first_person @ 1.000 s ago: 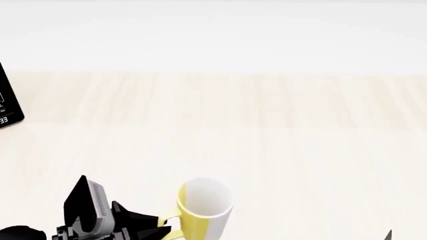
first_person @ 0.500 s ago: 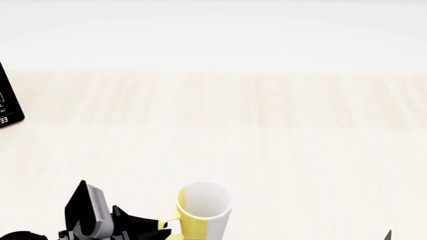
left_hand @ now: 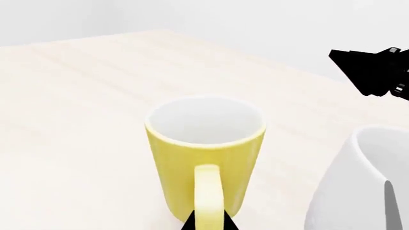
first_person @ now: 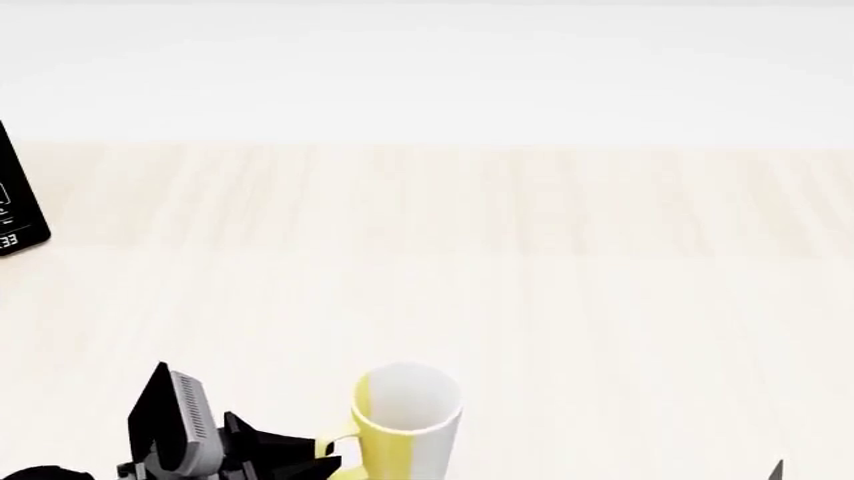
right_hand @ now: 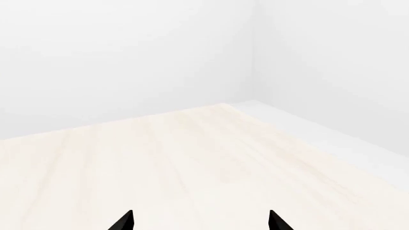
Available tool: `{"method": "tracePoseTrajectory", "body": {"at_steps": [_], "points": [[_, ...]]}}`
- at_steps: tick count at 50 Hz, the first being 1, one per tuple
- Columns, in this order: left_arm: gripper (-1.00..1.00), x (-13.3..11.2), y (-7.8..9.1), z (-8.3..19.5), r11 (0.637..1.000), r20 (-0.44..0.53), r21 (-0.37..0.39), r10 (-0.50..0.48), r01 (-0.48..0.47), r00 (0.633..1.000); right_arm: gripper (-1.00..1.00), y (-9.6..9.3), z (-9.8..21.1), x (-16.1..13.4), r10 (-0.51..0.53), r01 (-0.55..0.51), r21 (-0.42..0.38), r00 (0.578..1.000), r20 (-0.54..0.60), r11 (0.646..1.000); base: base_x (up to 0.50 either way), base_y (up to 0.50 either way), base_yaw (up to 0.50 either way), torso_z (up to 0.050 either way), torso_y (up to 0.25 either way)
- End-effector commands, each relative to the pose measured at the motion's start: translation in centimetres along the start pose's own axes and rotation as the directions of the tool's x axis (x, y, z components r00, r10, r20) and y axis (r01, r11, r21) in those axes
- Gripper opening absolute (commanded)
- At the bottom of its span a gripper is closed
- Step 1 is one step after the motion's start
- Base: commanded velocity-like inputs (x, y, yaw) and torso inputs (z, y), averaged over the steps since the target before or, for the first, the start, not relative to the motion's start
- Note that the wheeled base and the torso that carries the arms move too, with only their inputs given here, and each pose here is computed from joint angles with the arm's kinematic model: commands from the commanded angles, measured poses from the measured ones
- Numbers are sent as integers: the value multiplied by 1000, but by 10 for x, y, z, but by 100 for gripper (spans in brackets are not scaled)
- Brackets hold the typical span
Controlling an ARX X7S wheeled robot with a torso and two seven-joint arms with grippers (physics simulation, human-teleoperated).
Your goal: Put the yellow and white mug to the front of the white mug.
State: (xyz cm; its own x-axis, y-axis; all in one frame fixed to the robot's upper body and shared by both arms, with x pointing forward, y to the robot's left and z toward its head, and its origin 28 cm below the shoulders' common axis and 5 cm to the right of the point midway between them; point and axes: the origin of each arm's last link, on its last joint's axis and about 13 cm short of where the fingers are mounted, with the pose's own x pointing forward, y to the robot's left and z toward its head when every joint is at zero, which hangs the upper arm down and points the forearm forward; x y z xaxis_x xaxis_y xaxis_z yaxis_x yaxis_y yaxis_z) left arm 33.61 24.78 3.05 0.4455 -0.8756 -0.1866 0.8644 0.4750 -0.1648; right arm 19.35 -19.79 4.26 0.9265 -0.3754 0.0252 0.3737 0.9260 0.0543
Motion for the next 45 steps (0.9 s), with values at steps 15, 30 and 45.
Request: {"method": "tracePoseTrajectory", "body": {"at_steps": [15, 30, 45], "points": [[100, 6, -3, -8, 1000, -24, 16, 19, -19, 1000, 100, 0, 0, 0, -1, 1, 1, 1000, 1, 1000, 0, 0, 0, 0, 0], [100, -4, -8, 5, 1000, 113, -7, -28, 29, 993, 100, 0, 0, -1, 0, 0, -1, 1000, 1, 1000, 0, 0, 0, 0, 0], [100, -17, -12, 20, 995, 270, -35, -78, 91, 960, 100, 0, 0, 0, 1, -1, -4, 1000, 0, 1000, 0, 0, 0, 0, 0]]}}
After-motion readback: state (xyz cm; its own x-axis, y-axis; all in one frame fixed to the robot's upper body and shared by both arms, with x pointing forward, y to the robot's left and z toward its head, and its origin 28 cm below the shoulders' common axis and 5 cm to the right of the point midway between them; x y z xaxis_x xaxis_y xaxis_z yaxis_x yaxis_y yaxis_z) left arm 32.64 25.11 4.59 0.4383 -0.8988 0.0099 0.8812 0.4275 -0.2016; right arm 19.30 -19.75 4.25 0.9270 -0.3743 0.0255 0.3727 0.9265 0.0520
